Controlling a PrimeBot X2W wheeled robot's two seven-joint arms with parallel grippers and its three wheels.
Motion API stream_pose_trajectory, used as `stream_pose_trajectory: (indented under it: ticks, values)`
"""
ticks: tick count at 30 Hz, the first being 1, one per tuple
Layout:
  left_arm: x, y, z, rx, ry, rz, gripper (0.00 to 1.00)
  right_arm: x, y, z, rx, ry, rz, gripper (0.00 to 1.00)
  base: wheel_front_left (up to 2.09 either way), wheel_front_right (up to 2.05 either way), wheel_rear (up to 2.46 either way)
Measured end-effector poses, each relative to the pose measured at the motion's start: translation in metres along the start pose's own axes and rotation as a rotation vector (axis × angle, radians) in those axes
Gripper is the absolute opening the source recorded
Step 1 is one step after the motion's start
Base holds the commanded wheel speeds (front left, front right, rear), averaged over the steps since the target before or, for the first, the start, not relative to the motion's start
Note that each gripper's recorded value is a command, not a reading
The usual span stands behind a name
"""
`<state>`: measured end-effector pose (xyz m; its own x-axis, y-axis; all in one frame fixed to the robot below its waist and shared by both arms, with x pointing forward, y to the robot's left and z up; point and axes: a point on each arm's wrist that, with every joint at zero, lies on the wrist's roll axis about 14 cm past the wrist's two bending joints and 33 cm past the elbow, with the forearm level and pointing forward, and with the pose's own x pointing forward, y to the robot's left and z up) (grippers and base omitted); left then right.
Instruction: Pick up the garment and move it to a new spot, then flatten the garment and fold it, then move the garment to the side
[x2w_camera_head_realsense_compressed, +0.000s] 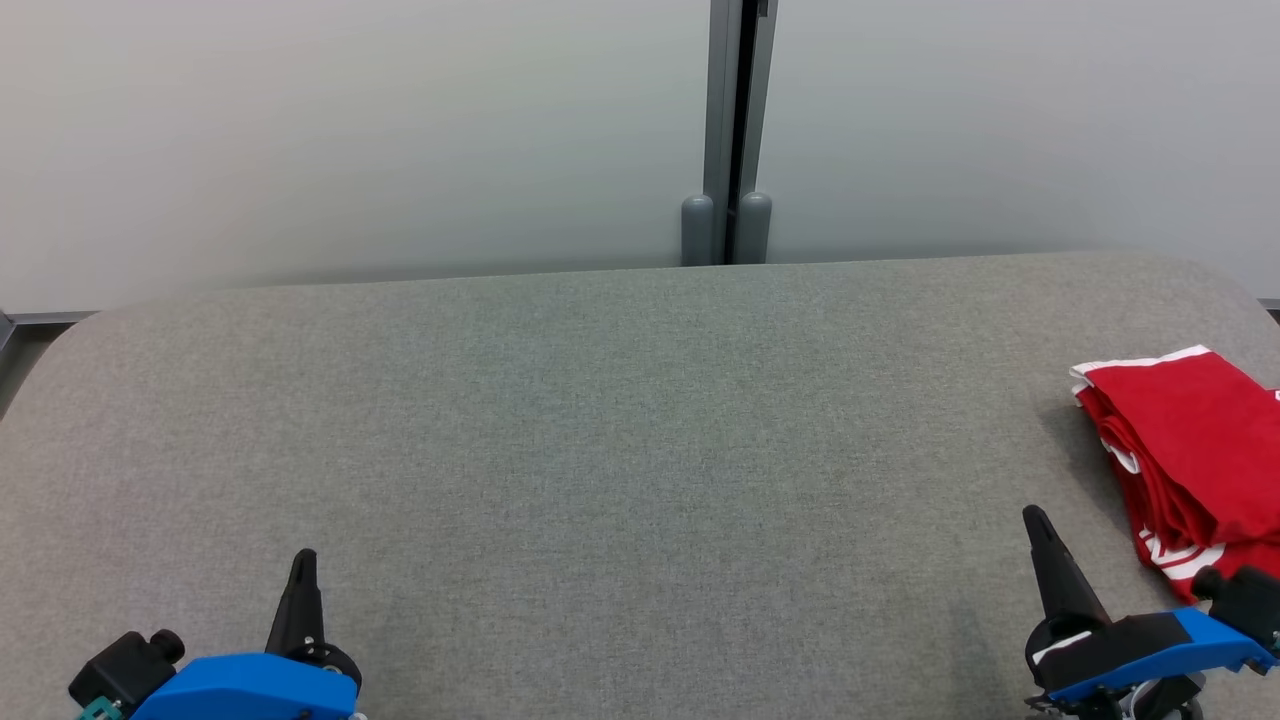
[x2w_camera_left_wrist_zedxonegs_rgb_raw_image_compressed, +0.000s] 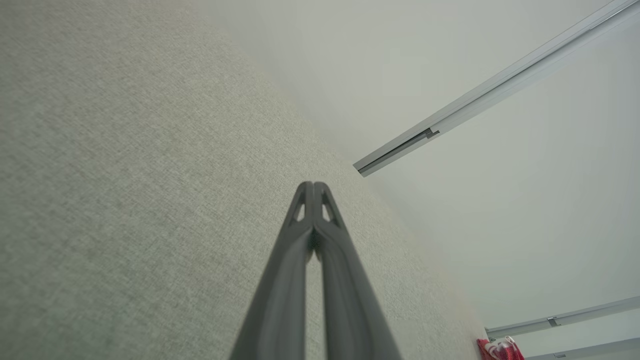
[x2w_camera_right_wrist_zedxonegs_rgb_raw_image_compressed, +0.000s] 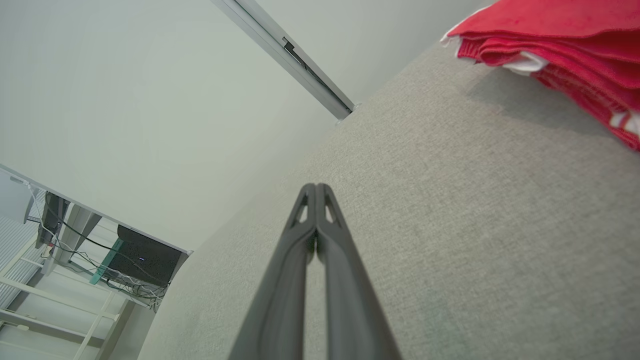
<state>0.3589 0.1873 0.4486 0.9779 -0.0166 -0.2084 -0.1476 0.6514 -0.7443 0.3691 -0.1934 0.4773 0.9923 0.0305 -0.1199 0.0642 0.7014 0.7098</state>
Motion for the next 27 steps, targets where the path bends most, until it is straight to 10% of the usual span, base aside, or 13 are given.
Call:
stream_pose_trajectory:
  ticks: [27]
  values:
    - [0.009,-0.014,0.016,-0.289,-0.028,-0.047,0.00,0.006,0.006,0.010,0.309,-0.032,0.024,0.00,0.00,0.00,0.00]
